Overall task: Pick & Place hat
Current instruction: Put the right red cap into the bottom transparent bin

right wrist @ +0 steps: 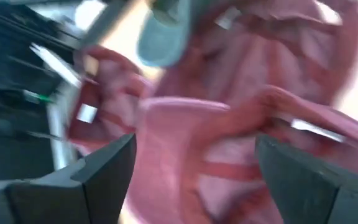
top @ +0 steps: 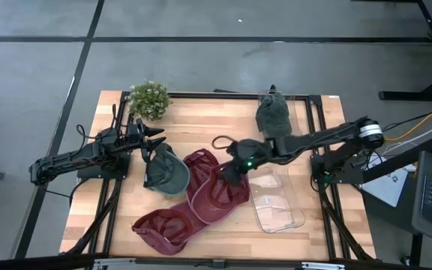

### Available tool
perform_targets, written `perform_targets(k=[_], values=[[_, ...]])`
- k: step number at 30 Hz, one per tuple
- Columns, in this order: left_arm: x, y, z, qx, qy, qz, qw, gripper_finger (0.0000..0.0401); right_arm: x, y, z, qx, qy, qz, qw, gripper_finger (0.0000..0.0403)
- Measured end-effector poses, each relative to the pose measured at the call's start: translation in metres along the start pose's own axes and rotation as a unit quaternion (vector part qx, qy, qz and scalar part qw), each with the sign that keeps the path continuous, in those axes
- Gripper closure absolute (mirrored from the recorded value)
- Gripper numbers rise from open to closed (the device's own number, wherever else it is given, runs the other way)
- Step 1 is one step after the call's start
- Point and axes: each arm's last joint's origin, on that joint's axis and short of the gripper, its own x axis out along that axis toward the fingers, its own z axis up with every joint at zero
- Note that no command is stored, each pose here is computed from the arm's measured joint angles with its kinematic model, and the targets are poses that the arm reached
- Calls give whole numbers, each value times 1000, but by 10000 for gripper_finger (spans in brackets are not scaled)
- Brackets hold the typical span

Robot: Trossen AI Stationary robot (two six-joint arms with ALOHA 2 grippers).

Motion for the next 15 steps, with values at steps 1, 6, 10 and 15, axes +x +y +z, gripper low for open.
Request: perform_targets(k=[1, 6, 10, 15], values=[[0, 0, 0, 0, 0, 0, 1000, 226, 2, -2, 1, -9, 13, -18, 1000, 79], [0, 0, 0, 0, 0, 0, 1000, 229, 0, -2, 11, -70, 70, -123, 987, 79], [0, 0, 0, 0, 0, 0, 1000, 230, -11, 2, 22, -104, 84, -182, 974, 79], [0, 0, 0, 0, 0, 0, 1000, 230, -15, -7, 24, -114, 94, -227, 963, 79]])
